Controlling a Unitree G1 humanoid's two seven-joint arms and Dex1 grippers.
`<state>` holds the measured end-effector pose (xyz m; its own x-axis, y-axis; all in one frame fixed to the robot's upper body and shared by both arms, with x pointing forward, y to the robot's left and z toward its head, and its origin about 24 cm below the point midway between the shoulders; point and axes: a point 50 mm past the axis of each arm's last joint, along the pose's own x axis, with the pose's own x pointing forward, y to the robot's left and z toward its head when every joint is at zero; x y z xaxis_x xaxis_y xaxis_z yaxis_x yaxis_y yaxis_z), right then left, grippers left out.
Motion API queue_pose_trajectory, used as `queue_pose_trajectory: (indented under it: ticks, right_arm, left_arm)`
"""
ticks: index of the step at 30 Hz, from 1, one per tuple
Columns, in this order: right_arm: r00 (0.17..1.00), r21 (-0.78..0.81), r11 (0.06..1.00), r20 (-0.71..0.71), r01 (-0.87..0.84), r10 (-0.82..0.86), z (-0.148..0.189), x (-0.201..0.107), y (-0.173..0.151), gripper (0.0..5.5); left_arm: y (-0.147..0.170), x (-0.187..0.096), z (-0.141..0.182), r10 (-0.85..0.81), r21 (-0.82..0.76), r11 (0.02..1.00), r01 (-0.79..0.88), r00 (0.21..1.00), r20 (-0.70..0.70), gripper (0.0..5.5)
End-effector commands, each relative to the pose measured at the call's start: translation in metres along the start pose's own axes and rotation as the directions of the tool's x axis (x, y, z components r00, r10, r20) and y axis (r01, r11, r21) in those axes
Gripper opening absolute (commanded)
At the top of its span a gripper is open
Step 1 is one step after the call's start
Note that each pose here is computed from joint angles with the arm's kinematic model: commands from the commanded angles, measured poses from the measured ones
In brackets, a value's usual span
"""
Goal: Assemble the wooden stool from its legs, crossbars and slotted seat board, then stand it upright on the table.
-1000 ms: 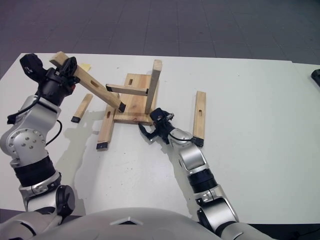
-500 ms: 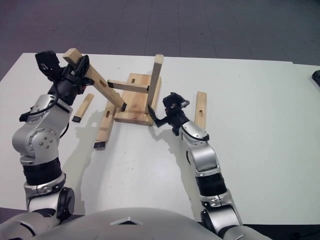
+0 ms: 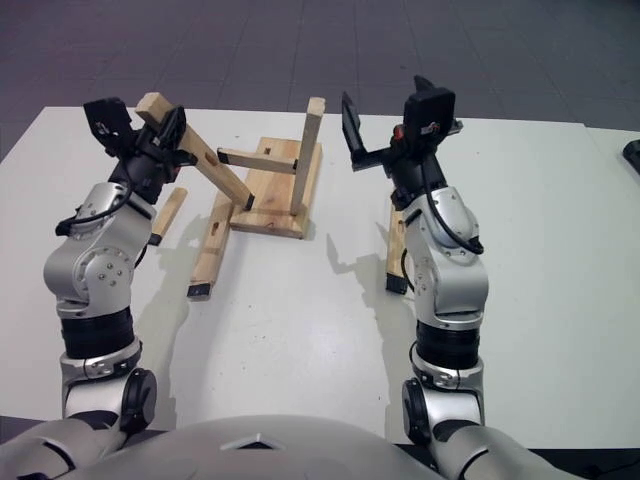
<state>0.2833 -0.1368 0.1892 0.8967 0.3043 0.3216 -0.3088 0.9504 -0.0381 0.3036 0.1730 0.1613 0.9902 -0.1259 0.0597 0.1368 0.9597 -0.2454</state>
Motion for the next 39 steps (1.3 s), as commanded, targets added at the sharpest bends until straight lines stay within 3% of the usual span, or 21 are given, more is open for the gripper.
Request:
queue_pose_trajectory:
  ticks: [1, 12, 20, 31, 39]
  right_arm:
    - [0.994, -0.013, 0.999, 0.100, -0.052, 0.053, 0.022, 0.012, 0.015, 5.40]
    - [0.993, -0.038, 0.999, 0.114, -0.023, 0.027, 0.028, 0.031, 0.025, 5.40]
    - [0.988, -0.121, 0.986, 0.095, -0.113, 0.125, 0.028, 0.032, 0.049, 5.40]
    - [0.978, -0.172, 0.972, 0.106, -0.159, 0.178, 0.041, 0.049, 0.075, 3.67]
    - [0.981, -0.292, 0.936, -0.086, -0.194, 0.177, 0.006, 0.069, 0.108, 2.46]
  left_arm:
    - [0.008, 0.000, -0.047, 0.046, 0.045, 0.998, -0.036, 0.966, -0.252, 1.04]
    - [0.006, 0.000, -0.064, 0.008, 0.102, 0.994, 0.028, 0.939, -0.345, 1.04]
    - [0.003, 0.014, -0.068, 0.020, 0.121, 0.992, 0.027, 0.927, -0.375, 1.04]
    - [0.008, 0.012, -0.087, 0.063, 0.055, 0.998, -0.043, 0.892, -0.448, 1.04]
    - [-0.005, 0.010, -0.092, 0.035, 0.029, 0.999, -0.025, 0.891, -0.454, 1.04]
